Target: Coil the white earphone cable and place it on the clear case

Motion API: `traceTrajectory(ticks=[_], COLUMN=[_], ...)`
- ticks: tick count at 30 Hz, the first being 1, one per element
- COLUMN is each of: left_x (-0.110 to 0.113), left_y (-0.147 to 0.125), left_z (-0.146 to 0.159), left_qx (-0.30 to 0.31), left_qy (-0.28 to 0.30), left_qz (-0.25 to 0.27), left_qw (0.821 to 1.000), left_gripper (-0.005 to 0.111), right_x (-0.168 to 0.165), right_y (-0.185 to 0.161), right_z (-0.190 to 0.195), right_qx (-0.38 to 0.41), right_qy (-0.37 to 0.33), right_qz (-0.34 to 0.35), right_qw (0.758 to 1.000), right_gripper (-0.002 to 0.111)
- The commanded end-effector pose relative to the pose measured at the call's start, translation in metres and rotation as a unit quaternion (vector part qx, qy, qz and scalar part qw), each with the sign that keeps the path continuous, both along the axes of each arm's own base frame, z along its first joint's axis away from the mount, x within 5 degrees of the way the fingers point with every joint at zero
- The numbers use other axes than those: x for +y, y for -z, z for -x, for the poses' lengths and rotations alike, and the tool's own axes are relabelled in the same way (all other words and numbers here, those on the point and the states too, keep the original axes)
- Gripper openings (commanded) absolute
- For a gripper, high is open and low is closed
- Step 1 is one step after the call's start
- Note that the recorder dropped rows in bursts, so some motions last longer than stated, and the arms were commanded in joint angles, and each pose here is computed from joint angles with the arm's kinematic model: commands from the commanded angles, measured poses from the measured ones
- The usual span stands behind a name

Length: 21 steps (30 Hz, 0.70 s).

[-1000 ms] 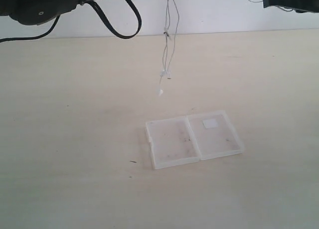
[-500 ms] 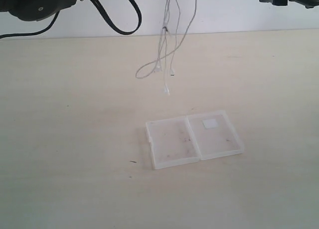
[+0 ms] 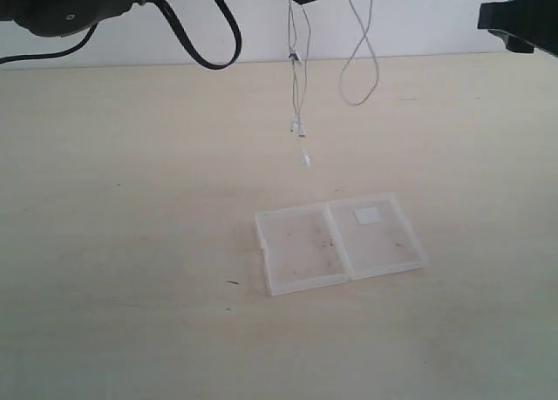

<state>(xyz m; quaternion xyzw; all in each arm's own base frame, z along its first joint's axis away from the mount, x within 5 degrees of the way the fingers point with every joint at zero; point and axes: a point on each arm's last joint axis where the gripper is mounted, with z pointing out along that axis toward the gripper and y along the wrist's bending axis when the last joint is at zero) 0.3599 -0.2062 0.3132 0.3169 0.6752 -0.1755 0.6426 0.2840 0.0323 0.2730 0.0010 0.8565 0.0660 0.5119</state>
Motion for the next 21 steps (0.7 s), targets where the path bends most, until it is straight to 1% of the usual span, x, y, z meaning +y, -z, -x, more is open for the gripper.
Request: traceTrajectory(ticks=[1, 4, 6, 9, 11, 12, 15, 18, 21], left_x=[0.001, 0.001, 0.003, 0.004, 0.004, 0.003, -0.002, -0.007, -0.010], left_y=[-0.004, 0.000, 0.002, 0.004, 0.004, 0.004, 0.004, 0.004, 0.004], left_z=[0.001, 0.002, 0.001, 0.000, 0.000, 0.001, 0.003, 0.006, 0.008], left_qx=[-0.021, -0.033, -0.027, -0.021, -0.024, -0.025, -0.029, -0.032, -0.039], left_qy=[0.005, 0.013, 0.003, -0.006, -0.004, -0.001, 0.007, 0.015, 0.021], left_qz=[-0.028, -0.077, -0.092, -0.100, -0.107, -0.108, -0.110, -0.111, -0.118], left_qw=[0.999, 0.996, 0.995, 0.995, 0.994, 0.994, 0.993, 0.993, 0.992], left_gripper=[0.000, 0.000, 0.000, 0.000, 0.000, 0.000, 0.000, 0.000, 0.000], right_x=[0.008, 0.028, 0.041, 0.053, 0.058, 0.061, 0.067, 0.070, 0.072], right_y=[-0.003, -0.002, 0.001, 0.011, 0.019, 0.022, 0.033, 0.037, 0.035], right_z=[0.005, 0.009, 0.014, 0.023, 0.031, 0.034, 0.049, 0.057, 0.057], right_qx=[-0.030, -0.046, -0.067, -0.097, -0.121, -0.137, -0.187, -0.214, -0.214], right_qy=[-0.015, -0.048, -0.064, -0.081, -0.096, -0.097, -0.138, -0.160, -0.163], right_qz=[0.020, 0.032, 0.037, 0.054, 0.071, 0.068, 0.073, 0.044, 0.022], right_qw=[0.999, 0.997, 0.995, 0.991, 0.985, 0.983, 0.970, 0.963, 0.963], right_gripper=[0.052, 0.052, 0.052, 0.052, 0.052, 0.052, 0.052, 0.052, 0.052])
